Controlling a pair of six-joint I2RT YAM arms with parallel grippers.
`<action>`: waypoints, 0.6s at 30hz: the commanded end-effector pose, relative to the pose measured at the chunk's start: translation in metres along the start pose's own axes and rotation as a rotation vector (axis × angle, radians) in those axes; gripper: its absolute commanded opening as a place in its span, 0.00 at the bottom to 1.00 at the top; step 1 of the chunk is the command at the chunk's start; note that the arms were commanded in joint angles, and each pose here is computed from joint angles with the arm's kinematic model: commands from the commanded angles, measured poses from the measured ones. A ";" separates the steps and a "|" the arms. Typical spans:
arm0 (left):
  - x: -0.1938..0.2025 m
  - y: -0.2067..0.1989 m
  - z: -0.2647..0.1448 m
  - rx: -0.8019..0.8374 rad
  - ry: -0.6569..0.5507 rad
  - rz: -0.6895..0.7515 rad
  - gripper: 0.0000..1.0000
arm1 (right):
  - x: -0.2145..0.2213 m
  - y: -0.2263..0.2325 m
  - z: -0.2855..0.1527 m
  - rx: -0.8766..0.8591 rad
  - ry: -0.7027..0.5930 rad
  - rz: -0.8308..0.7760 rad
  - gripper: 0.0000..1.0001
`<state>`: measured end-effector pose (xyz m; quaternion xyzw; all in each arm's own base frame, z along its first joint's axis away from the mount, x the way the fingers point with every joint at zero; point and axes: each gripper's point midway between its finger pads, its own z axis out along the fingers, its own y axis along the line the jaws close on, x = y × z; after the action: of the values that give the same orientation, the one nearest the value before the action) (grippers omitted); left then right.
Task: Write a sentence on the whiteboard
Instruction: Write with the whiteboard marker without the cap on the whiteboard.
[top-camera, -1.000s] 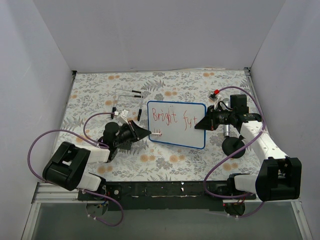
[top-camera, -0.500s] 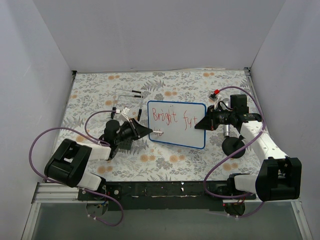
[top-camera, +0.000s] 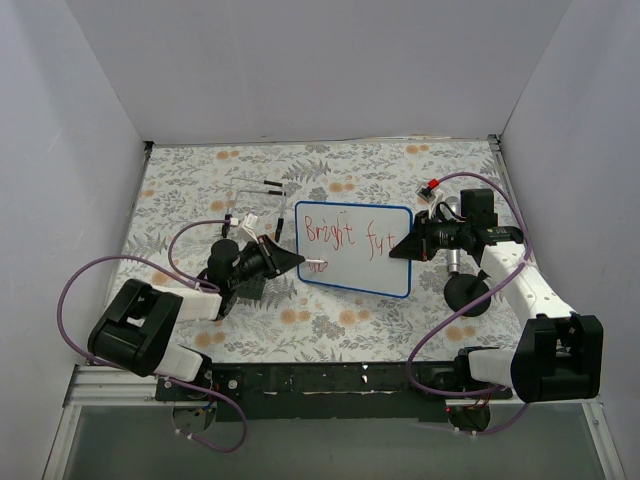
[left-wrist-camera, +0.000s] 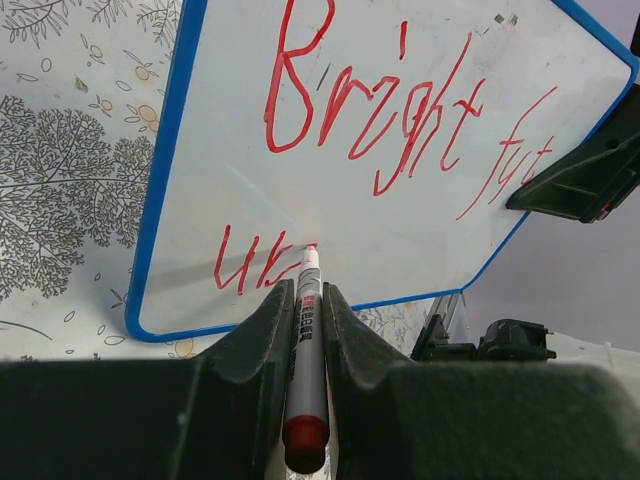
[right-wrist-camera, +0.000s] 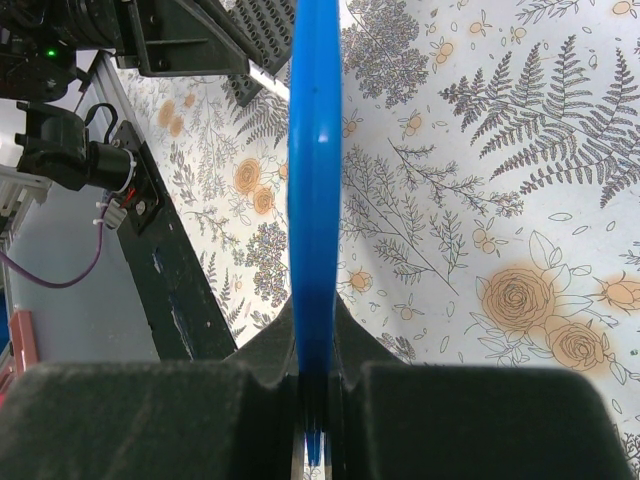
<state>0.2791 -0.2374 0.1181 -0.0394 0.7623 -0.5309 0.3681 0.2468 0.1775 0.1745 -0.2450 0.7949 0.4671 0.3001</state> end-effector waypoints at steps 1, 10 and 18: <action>-0.005 0.013 -0.005 -0.066 -0.049 0.020 0.00 | -0.010 0.012 -0.004 -0.039 -0.033 -0.066 0.01; 0.005 0.025 -0.010 -0.105 -0.023 0.021 0.00 | -0.011 0.012 -0.004 -0.039 -0.036 -0.068 0.01; 0.018 0.031 -0.010 -0.112 0.037 0.018 0.00 | -0.010 0.012 -0.004 -0.041 -0.034 -0.066 0.01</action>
<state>0.2724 -0.2300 0.1006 -0.0446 0.7814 -0.5067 0.3615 0.2481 0.1759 0.1745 -0.2424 0.7956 0.4659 0.3018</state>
